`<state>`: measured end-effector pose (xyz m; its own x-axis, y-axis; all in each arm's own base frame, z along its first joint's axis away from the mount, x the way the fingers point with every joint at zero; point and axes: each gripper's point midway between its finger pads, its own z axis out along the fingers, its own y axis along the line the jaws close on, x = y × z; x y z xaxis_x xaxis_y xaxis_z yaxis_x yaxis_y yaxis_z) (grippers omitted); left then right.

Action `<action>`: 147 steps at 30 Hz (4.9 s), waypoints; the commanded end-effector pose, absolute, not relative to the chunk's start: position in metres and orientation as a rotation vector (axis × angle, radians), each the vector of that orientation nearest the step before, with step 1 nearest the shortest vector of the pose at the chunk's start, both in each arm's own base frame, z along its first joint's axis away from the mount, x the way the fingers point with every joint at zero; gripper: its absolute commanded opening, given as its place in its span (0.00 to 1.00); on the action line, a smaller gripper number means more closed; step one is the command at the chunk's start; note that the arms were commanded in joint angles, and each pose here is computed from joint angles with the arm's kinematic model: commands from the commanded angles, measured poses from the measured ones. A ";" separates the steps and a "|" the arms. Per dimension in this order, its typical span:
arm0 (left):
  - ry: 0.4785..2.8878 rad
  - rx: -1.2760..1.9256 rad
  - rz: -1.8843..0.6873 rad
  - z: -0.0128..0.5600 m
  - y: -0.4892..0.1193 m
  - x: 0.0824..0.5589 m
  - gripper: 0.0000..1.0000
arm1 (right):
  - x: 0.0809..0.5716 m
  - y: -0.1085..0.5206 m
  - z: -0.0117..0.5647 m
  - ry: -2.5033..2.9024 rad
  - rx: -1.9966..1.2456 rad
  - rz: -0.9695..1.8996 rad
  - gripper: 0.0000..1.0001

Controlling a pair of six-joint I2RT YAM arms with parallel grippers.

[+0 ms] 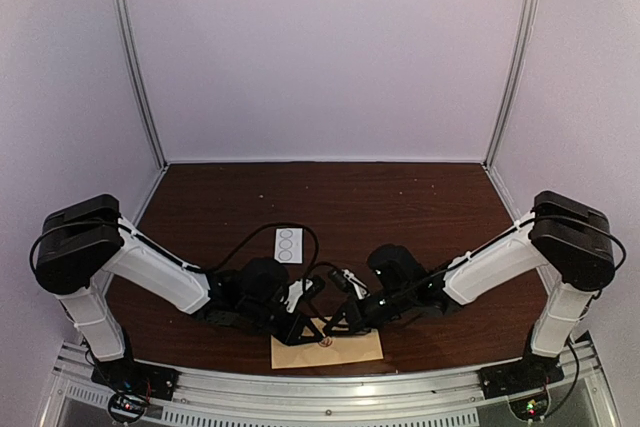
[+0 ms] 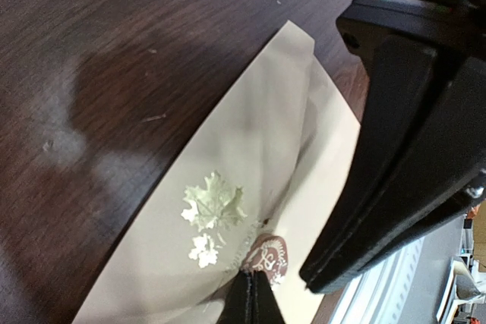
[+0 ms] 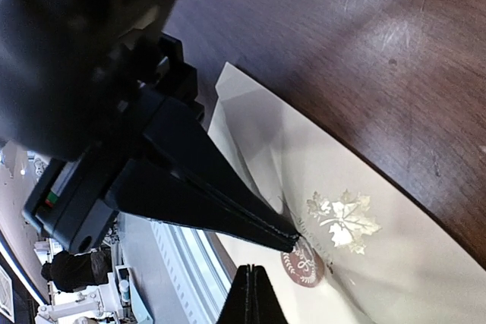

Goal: Place the letter into the envelope and seal it

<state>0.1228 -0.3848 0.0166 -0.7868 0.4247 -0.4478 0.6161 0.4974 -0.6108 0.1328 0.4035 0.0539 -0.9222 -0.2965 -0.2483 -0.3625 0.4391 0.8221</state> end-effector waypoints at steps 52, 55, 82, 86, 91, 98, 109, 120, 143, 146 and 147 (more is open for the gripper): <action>2.572 0.908 -1.112 0.001 -0.377 0.105 0.00 | 0.143 0.412 0.036 2.637 -0.455 1.556 0.00; 2.571 0.907 -1.113 0.002 -0.377 0.105 0.00 | 0.145 0.414 0.033 2.639 -0.455 1.549 0.00; 2.572 0.884 -1.110 0.003 -0.374 0.106 0.00 | 0.141 0.369 -0.003 2.772 -0.319 1.348 0.00; 2.568 0.887 -1.113 0.004 -0.375 0.106 0.00 | 0.142 0.367 -0.004 2.776 -0.313 1.325 0.00; 2.567 0.882 -1.112 0.003 -0.375 0.107 0.00 | 0.143 0.369 -0.002 2.770 -0.327 1.328 0.00; 2.488 0.834 -1.093 0.025 -0.377 0.120 0.00 | 0.143 0.381 0.032 2.629 -0.391 1.474 0.00; 2.161 0.636 -0.953 0.132 -0.348 0.165 0.44 | 0.164 0.379 0.147 2.219 -0.597 1.405 0.22; 1.960 0.539 -0.758 0.191 -0.342 0.289 0.84 | 0.268 0.350 0.193 2.051 -0.507 1.012 0.83; 1.654 -0.278 0.139 0.189 0.059 0.362 0.92 | 0.386 -0.035 0.219 1.653 0.304 0.161 0.91; 1.609 -0.286 0.181 0.184 0.065 0.350 0.93 | 0.370 -0.054 0.209 1.595 0.334 0.091 0.91; 1.607 -0.280 0.173 0.184 0.063 0.350 0.94 | 0.365 -0.056 0.205 1.586 0.332 0.067 0.91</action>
<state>0.3551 0.0519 0.1523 -0.1930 -0.1485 -0.9699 -0.2421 0.9651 -0.0996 0.3778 -0.0416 0.1837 -0.1699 0.3137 -0.9342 0.1512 0.9451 0.2898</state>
